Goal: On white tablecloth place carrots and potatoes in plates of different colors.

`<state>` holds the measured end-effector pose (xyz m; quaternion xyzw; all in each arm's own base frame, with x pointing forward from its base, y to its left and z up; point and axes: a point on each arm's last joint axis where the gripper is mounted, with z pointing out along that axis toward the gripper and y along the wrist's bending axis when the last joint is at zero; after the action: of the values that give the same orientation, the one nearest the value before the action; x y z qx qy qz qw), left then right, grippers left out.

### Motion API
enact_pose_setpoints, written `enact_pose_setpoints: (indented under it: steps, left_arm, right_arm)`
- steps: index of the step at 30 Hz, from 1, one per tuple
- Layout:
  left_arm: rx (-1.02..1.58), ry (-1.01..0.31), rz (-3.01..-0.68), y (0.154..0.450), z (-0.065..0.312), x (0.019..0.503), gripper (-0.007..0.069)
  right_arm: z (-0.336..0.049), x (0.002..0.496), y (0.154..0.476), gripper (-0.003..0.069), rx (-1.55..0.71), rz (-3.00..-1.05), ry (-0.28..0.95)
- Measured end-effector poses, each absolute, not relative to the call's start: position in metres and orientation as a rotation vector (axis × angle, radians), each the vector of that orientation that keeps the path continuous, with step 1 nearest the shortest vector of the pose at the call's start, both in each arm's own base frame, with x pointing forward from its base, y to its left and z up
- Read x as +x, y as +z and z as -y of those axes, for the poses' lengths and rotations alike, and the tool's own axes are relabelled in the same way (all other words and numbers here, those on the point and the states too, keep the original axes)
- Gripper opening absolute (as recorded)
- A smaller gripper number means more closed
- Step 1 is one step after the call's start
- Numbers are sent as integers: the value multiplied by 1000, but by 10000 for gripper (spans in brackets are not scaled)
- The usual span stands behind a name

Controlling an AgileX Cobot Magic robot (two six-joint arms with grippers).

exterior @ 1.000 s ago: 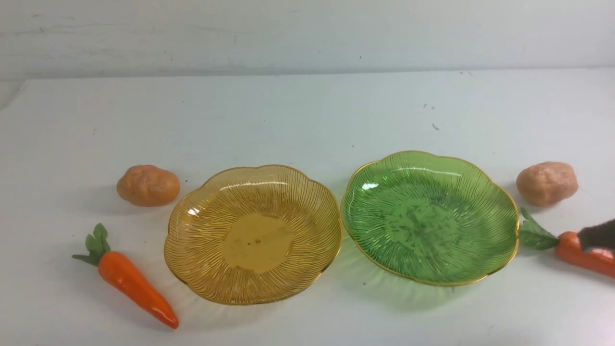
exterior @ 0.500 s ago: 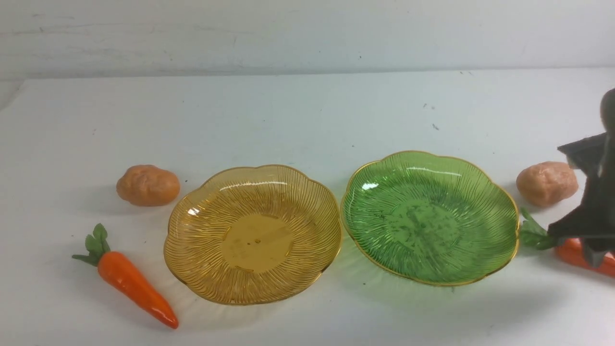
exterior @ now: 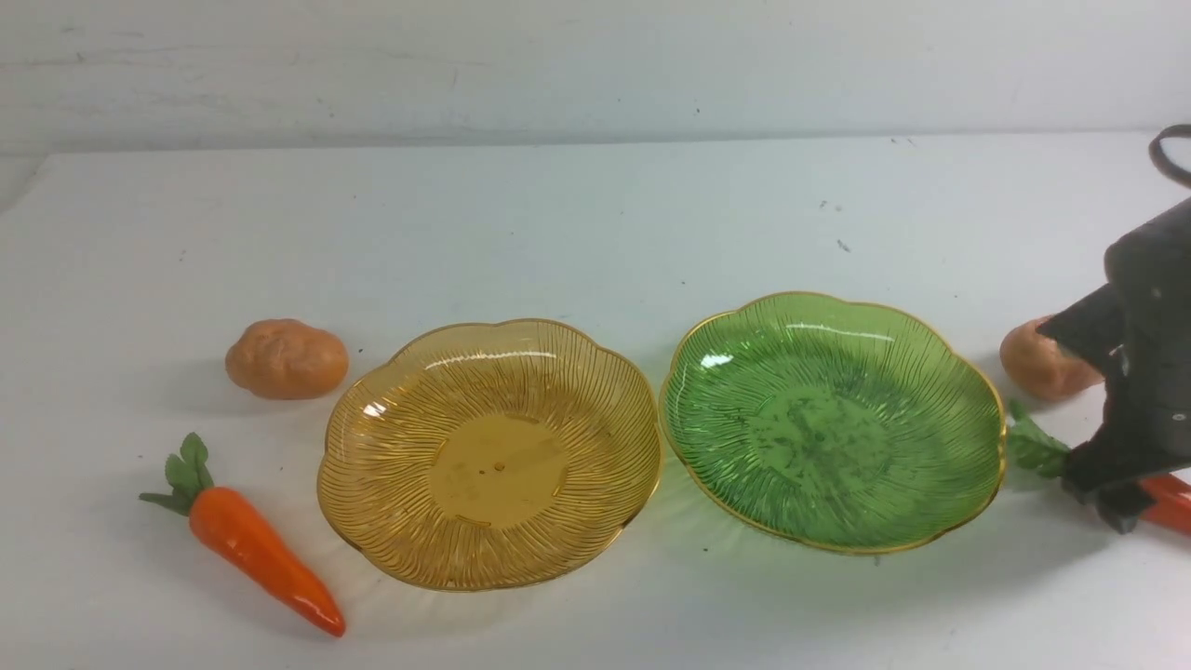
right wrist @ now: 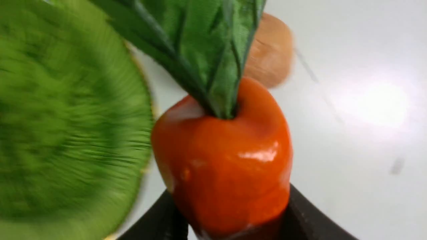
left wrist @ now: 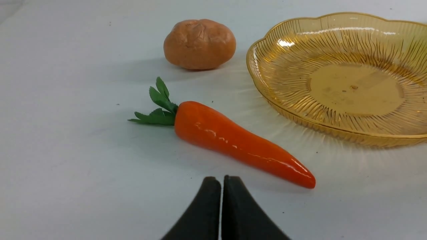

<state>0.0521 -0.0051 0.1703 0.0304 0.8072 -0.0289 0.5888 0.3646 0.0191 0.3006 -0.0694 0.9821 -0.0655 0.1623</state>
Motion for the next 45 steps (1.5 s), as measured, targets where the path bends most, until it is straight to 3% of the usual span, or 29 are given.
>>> enact_pose_setpoints:
  steps: [3, 5, 8, 13, 16, 20, 23, 25, 30, 33, 39, 45]
  left_arm:
    - [65, -73, -1880, 170, 5, 52, -3]
    - [39, -104, -1881, 170, 6, 52, -3]
    - [25, -124, -1881, 170, 7, 52, -3]
    - [22, -127, -1881, 170, 7, 52, -3]
    - [21, -128, -1881, 170, 7, 52, -3]
    - [20, -129, -1879, 171, 7, 52, -3]
    - [17, -131, -1863, 172, 7, 52, -3]
    - [16, -131, -1855, 173, 7, 53, -3]
    - [16, -132, -1853, 173, 7, 53, -3]
    - [16, -132, -1853, 173, 7, 53, -3]
    - [16, -132, -1853, 173, 7, 53, -3]
    - [16, -132, -1853, 173, 7, 53, -3]
  right_arm:
    - [-53, 363, 304, 305, -214, -2795, 112]
    - [-77, 369, 293, 305, -272, -2776, 200]
    - [-107, 380, 266, 312, -352, -2774, 225]
    - [-126, 389, 229, 461, -414, -2828, 216]
    - [-125, 389, 224, 532, -427, -2859, 200]
    - [-122, 389, 234, 563, -464, -2892, 148]
    - [-119, 393, 248, 524, -501, -2873, 71]
    - [-115, 397, 259, 462, -511, -2836, 14]
    - [-87, 398, 285, 105, -390, -2779, -129]
    - [-61, 401, 290, 18, -242, -2785, -149]
    - [-10, 408, 282, 1, 86, -2821, -112]
    - [18, 418, 263, 158, 358, -2813, -62]
